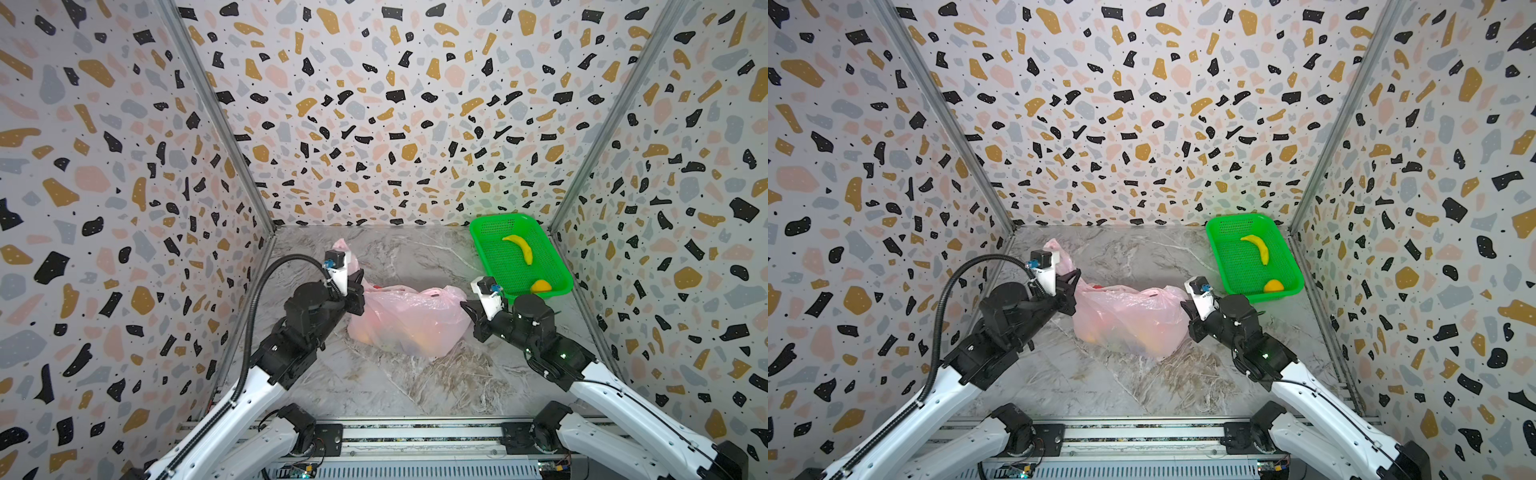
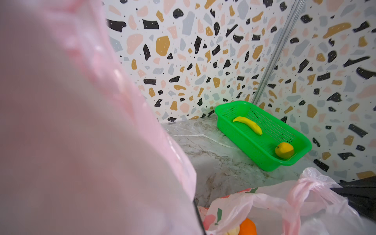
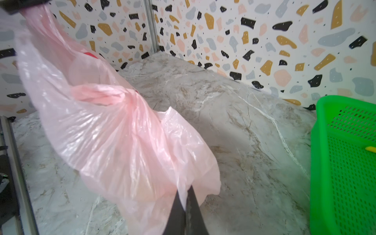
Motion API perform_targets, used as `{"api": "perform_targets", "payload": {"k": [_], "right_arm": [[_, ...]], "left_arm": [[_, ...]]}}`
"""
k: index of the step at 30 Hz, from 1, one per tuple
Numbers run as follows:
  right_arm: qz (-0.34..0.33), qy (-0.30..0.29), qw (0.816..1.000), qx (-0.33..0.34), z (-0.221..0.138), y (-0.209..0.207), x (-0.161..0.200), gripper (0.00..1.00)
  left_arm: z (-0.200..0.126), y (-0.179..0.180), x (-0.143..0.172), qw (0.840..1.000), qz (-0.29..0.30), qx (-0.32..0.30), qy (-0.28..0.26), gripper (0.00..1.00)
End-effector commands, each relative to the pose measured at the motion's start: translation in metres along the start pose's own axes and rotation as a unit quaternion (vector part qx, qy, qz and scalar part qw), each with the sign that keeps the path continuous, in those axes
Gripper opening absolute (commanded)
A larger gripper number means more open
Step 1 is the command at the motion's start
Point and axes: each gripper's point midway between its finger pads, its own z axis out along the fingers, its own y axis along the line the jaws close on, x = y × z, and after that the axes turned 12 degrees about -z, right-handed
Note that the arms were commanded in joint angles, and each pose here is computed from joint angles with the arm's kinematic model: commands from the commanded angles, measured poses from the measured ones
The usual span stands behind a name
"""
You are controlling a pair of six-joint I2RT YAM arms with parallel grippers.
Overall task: Untie the knot of the plastic bag and take out the fruit
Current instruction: Untie the plastic bag at the center of the table, then open the plastic bag at the center of the table.
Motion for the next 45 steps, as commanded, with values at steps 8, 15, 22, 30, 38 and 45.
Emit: {"api": "perform_targets", "payload": {"k": [8, 15, 22, 30, 38, 45], "right_arm": [[0.08, 0.03, 0.995, -0.056, -0.024, 0.026, 0.016, 0.47], [0.038, 0.063, 0.991, -0.107, -0.004, 0.031, -0.053, 0.62], [-0.06, 0.113, 0.981, -0.146, 0.033, 0.038, -0.083, 0.7], [-0.099, 0.149, 0.969, -0.173, 0.028, 0.044, -0.073, 0.75], [-0.121, 0.175, 0.96, -0.181, 0.026, 0.053, -0.057, 0.77], [-0.159, 0.216, 0.945, -0.189, 0.039, 0.075, -0.029, 0.81]], "left_arm": [[-0.03, 0.006, 0.057, 0.996, -0.076, 0.055, 0.012, 0.0], [-0.043, -0.01, 0.045, 0.991, -0.077, 0.107, -0.017, 0.0], [-0.047, -0.018, 0.035, 0.989, -0.067, 0.126, -0.031, 0.0], [-0.048, -0.021, 0.036, 0.989, -0.063, 0.133, -0.028, 0.0], [-0.049, -0.021, 0.032, 0.989, -0.061, 0.132, -0.03, 0.0], [-0.05, -0.021, 0.034, 0.989, -0.062, 0.134, -0.028, 0.0]]}}
